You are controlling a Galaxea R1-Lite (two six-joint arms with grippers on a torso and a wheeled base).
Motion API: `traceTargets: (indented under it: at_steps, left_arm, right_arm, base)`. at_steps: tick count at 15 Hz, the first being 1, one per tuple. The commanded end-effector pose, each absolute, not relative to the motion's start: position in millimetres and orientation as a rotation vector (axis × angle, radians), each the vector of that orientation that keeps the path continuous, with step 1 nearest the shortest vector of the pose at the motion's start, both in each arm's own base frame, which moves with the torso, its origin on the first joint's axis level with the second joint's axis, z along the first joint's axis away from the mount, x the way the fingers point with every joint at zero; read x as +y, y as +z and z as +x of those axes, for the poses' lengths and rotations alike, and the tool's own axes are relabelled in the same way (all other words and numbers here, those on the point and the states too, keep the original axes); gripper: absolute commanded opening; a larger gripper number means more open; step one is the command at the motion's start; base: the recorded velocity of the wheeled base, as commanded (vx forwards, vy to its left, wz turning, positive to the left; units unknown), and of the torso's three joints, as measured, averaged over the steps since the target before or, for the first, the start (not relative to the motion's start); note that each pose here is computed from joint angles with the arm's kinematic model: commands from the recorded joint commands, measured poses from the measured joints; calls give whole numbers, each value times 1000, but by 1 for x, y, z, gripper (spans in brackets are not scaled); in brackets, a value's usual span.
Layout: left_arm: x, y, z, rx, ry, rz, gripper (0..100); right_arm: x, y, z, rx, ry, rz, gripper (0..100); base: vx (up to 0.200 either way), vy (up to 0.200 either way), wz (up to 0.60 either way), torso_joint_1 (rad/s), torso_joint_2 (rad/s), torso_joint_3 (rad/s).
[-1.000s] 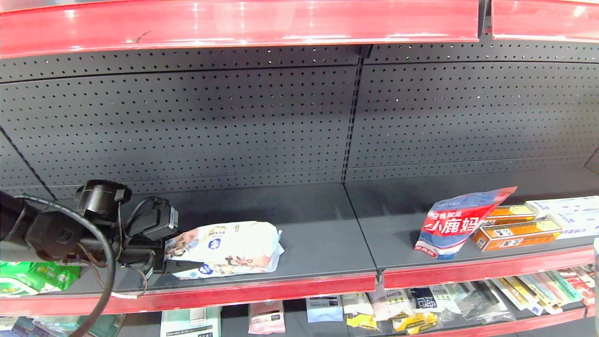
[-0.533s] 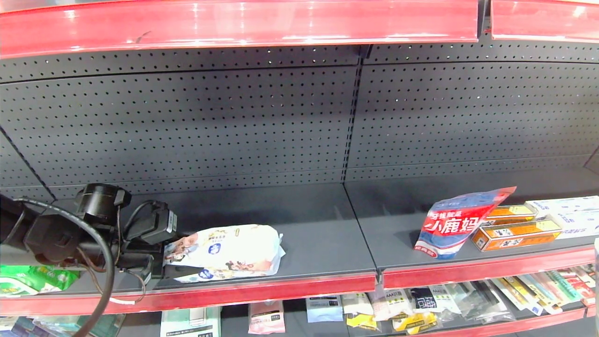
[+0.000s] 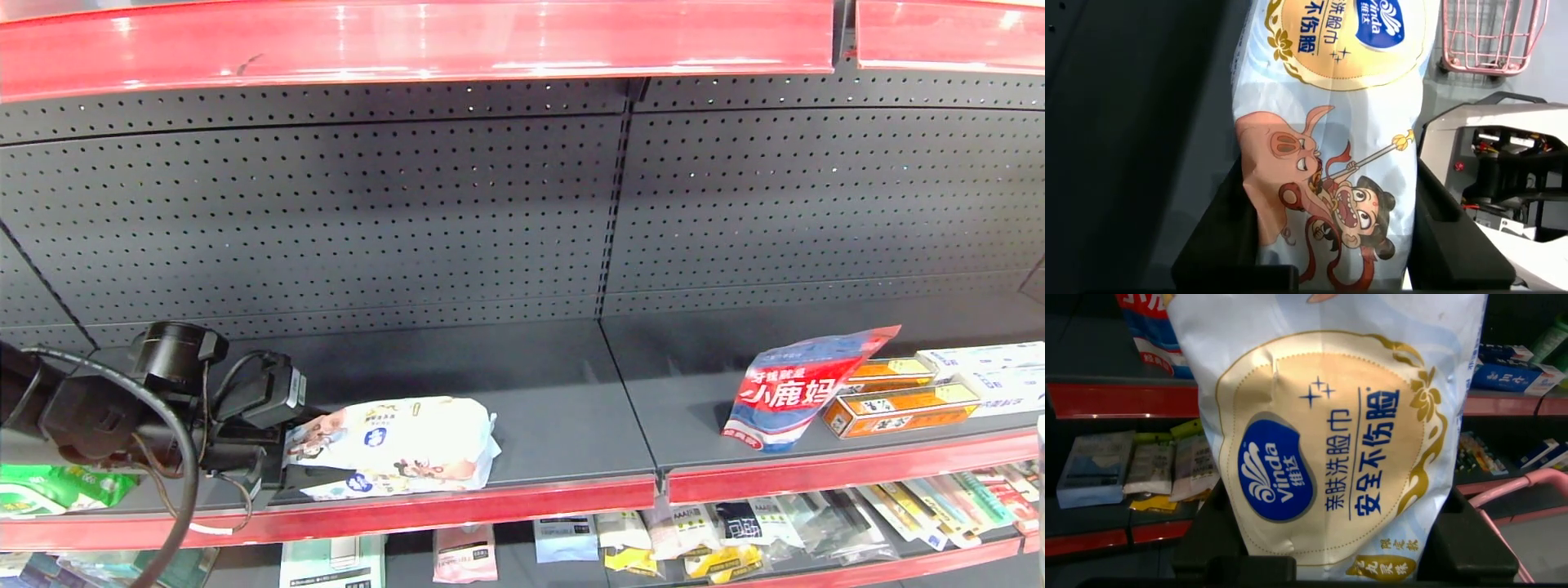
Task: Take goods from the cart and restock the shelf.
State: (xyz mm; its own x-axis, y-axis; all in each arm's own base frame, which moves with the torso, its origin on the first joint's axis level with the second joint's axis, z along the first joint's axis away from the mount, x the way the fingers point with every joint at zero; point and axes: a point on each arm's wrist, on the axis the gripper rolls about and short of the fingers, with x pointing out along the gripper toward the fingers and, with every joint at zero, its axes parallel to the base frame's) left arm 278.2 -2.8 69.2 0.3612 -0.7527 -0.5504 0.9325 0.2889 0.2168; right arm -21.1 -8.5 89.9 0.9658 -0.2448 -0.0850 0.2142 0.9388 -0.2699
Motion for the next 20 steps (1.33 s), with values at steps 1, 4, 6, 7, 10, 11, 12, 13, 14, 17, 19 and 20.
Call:
traceTargets:
  at_steps: [1, 4, 6, 7, 10, 11, 12, 13, 14, 17, 19, 20]
  left_arm:
    - [-3, 69, 276, 376, -1161, 554, 0]
    - [-3, 70, 274, 370, -1170, 545, 0]
    - [-3, 68, 275, 376, -1169, 541, 0]
    - [-3, 68, 274, 379, -1167, 544, 0]
    - [-3, 65, 275, 390, -1168, 537, 0]
    - [-3, 64, 275, 391, -1168, 536, 0]
    - [-3, 64, 275, 391, -1168, 536, 0]
    - [-3, 64, 275, 393, -1168, 536, 0]
    - [-3, 64, 275, 393, -1168, 536, 0]
    - [-3, 64, 276, 391, -1167, 538, 0]
    - [-3, 65, 276, 392, -1166, 532, 100]
    - [-3, 65, 275, 395, -1165, 523, 100]
  right_arm:
    - [-8, 90, -21, 119, -235, -263, 0]
    - [-8, 90, -21, 119, -235, -263, 0]
    - [-8, 90, -21, 119, -236, -263, 0]
    - [-8, 90, -21, 119, -236, -263, 0]
    - [-8, 90, -21, 119, -235, -263, 0]
    - [-8, 90, -21, 119, -236, -263, 0]
    - [-8, 90, -21, 119, -236, -263, 0]
    - [-8, 90, -21, 119, -236, -263, 0]
    - [-8, 90, -21, 119, -236, -263, 0]
    - [-8, 91, -21, 118, -236, -263, 0]
    - [-8, 91, -21, 118, -236, -263, 0]
    - [-8, 91, -21, 118, -236, -263, 0]
  base:
    - [0, 0, 0, 0, 0, 0]
    - [0, 0, 0, 0, 0, 0]
    - [0, 0, 0, 0, 0, 0]
    - [0, 0, 0, 0, 0, 0]
    - [0, 0, 0, 0, 0, 0]
    - [0, 0, 0, 0, 0, 0]
    - [0, 0, 0, 0, 0, 0]
    - [0, 0, 0, 0, 0, 0]
    - [0, 0, 0, 0, 0, 0]
    - [0, 0, 0, 0, 0, 0]
    - [0, 0, 0, 0, 0, 0]
    - [0, 0, 0, 0, 0, 0]
